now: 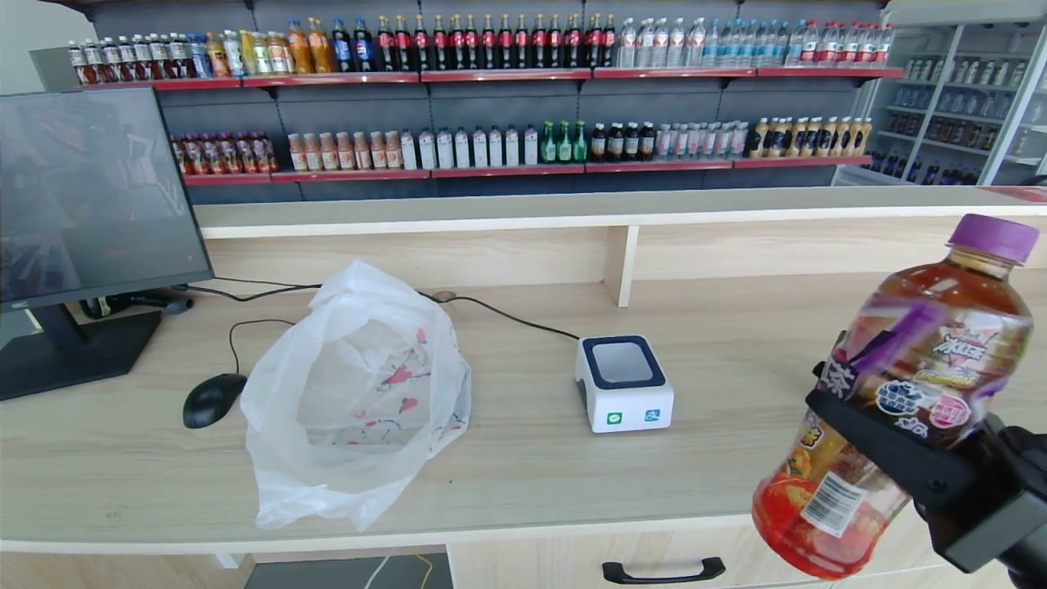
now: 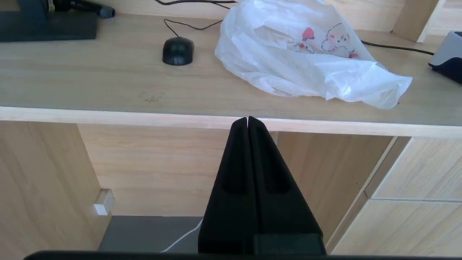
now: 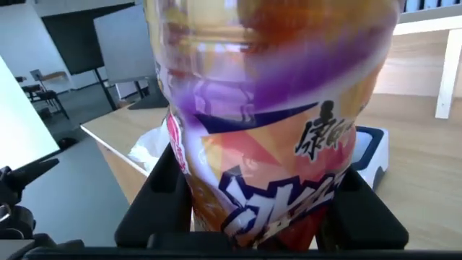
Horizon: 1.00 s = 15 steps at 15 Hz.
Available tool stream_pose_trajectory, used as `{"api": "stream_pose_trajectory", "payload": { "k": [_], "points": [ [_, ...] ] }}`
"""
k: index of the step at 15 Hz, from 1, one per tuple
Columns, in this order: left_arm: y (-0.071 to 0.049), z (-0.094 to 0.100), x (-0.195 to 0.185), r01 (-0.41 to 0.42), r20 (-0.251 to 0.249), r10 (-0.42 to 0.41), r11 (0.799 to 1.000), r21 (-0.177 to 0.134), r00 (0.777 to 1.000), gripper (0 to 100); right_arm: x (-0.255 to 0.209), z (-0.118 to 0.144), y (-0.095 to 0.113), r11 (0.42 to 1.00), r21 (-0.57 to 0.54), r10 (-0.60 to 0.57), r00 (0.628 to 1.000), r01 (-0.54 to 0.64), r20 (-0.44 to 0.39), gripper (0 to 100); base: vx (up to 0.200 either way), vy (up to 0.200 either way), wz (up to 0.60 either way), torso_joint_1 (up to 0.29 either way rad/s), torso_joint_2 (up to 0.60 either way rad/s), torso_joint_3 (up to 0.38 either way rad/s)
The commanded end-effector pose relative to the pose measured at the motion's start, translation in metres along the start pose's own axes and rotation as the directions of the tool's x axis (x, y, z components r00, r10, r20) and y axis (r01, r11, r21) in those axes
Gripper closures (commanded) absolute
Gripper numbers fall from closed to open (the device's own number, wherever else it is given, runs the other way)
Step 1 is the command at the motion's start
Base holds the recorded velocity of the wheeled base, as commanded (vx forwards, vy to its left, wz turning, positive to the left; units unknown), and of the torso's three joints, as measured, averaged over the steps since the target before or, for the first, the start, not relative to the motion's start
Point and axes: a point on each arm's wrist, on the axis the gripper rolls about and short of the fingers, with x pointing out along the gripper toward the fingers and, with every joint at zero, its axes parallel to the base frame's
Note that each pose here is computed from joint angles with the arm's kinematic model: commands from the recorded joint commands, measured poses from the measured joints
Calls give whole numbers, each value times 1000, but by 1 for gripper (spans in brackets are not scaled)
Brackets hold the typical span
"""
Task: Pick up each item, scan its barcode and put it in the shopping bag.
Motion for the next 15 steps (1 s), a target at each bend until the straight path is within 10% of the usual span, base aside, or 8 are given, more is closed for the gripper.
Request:
{"api": "stream_pose_trajectory", "payload": {
  "k": [1, 15],
  "points": [
    [0, 0, 0, 0, 2, 0, 1000, 0, 1000, 100, 5, 1, 6, 998, 39, 51, 999, -51, 1, 100, 0, 0, 0, 0, 0, 0],
    [0, 0, 0, 0, 0, 0, 1000, 0, 1000, 100, 72, 30, 23, 878, 323, 340, 935, -353, 99, 100, 0, 0, 0, 0, 0, 0]
  ]
}}
